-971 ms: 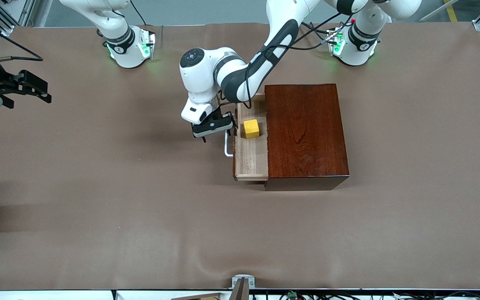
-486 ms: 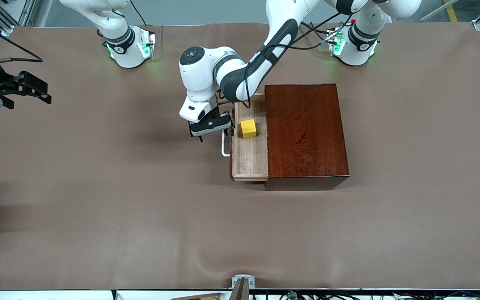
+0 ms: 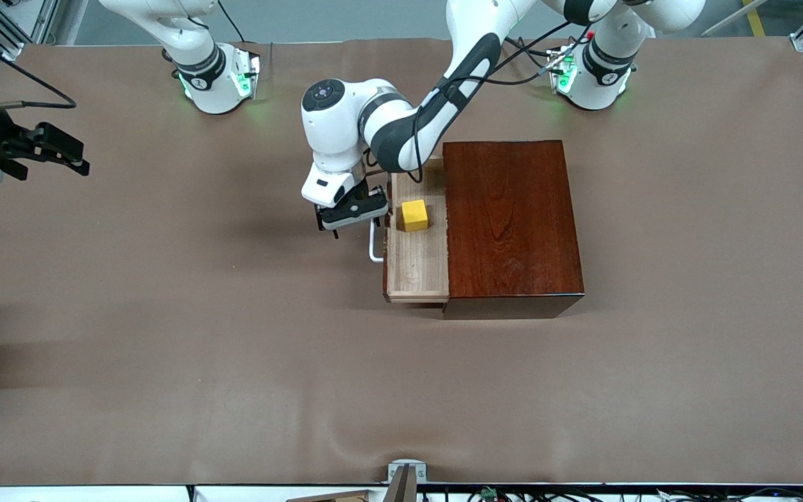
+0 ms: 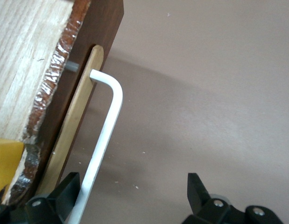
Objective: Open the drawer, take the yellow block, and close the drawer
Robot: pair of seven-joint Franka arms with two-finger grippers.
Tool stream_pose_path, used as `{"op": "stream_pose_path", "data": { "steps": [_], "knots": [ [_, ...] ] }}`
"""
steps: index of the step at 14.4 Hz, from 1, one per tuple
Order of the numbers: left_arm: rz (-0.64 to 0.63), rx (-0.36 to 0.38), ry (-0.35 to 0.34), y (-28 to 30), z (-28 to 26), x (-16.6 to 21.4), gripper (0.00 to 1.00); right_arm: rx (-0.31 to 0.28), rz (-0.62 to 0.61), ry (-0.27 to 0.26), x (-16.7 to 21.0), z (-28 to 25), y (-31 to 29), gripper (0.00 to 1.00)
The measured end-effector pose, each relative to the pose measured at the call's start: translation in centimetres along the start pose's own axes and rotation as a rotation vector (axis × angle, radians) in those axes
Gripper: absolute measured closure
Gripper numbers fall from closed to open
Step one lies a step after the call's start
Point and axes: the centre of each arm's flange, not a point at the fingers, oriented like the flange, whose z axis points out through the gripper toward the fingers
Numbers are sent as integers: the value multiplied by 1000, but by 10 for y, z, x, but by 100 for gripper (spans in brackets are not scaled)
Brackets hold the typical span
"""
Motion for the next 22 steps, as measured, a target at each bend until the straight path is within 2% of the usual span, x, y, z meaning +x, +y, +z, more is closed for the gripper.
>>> {"op": "stream_pose_path", "data": {
  "steps": [4, 7, 9, 11, 15, 22],
  "knots": [
    [-27, -20, -23, 3, -27, 7, 0, -4, 91, -8, -1, 4, -35, 0],
    [-35, 11, -27, -3, -41, 13, 0, -4, 148, -18, -1, 9, -61, 0],
    [-37, 44, -18, -11, -57, 31, 0, 13, 197, -34, 0, 16, -79, 0],
    [17, 65, -16, -30, -103, 71, 0, 30, 236, -55, 1, 24, -96, 0],
    [86, 132, -59, -107, -199, 167, 0, 33, 259, -71, 6, 36, -115, 0],
    [248, 185, -159, -270, -286, 301, 0, 35, 423, -58, 11, 59, -176, 0]
  ]
}}
